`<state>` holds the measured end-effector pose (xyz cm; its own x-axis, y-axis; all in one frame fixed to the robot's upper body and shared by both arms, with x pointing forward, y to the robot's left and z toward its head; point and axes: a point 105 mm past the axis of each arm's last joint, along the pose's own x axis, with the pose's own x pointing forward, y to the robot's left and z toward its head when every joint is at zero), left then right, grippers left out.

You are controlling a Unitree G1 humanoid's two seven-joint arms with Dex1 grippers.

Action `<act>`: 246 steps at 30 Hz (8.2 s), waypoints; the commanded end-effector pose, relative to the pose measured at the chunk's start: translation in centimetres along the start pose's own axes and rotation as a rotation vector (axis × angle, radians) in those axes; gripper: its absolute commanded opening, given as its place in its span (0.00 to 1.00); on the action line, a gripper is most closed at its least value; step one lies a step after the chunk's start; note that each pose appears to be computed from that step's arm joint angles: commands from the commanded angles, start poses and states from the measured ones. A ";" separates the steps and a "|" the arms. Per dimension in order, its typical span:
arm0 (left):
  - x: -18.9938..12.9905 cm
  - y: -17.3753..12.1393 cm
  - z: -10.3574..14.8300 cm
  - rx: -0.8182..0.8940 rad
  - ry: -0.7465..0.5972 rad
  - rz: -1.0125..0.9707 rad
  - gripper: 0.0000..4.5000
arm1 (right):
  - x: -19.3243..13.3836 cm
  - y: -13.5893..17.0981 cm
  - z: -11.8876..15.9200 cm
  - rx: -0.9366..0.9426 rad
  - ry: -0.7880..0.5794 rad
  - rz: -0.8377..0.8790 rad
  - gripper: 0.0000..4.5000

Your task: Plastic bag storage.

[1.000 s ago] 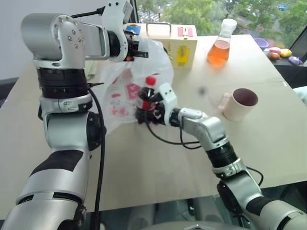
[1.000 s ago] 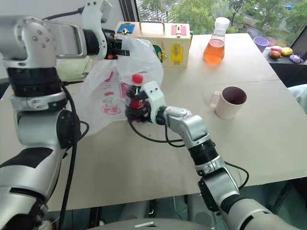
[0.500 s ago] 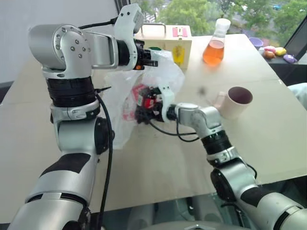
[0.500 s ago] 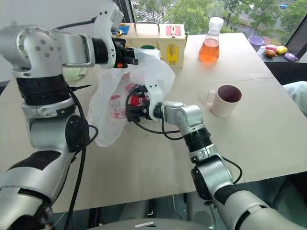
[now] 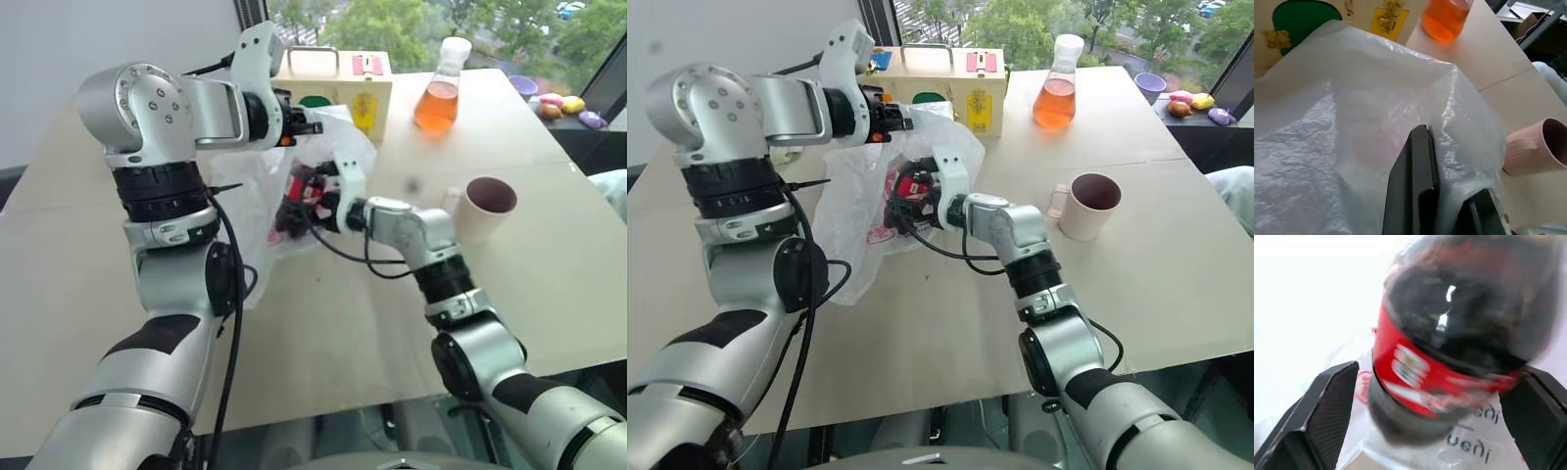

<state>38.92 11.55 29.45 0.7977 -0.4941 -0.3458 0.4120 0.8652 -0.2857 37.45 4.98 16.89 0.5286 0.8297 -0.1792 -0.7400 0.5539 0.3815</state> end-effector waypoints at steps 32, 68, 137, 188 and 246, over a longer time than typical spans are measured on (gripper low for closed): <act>0.3 1.1 1.3 -0.097 -0.091 -0.017 0.00 | -13.4 1.7 0.1 -0.464 -0.097 0.002 0.99; -0.5 1.4 0.7 0.003 -0.042 -0.060 0.00 | -17.2 1.5 1.8 -0.489 0.096 0.010 0.01; -5.1 0.8 -3.9 0.185 -0.070 -0.619 0.60 | -11.1 -1.9 -0.1 -0.524 -0.217 -0.329 1.00; -6.0 3.9 -12.8 0.133 -0.642 -0.058 0.98 | -15.4 -4.7 -0.2 -0.516 -0.386 -0.489 1.00; -12.5 7.6 -27.8 0.119 -0.202 0.152 0.98 | -16.6 -4.4 -4.1 -0.541 -0.287 -0.421 1.00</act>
<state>19.86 22.02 8.21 0.9368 -0.3167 -0.1488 0.3010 0.9462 -0.1188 30.48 -11.62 13.34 0.8641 0.5031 0.0149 -0.4946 0.8542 -0.1604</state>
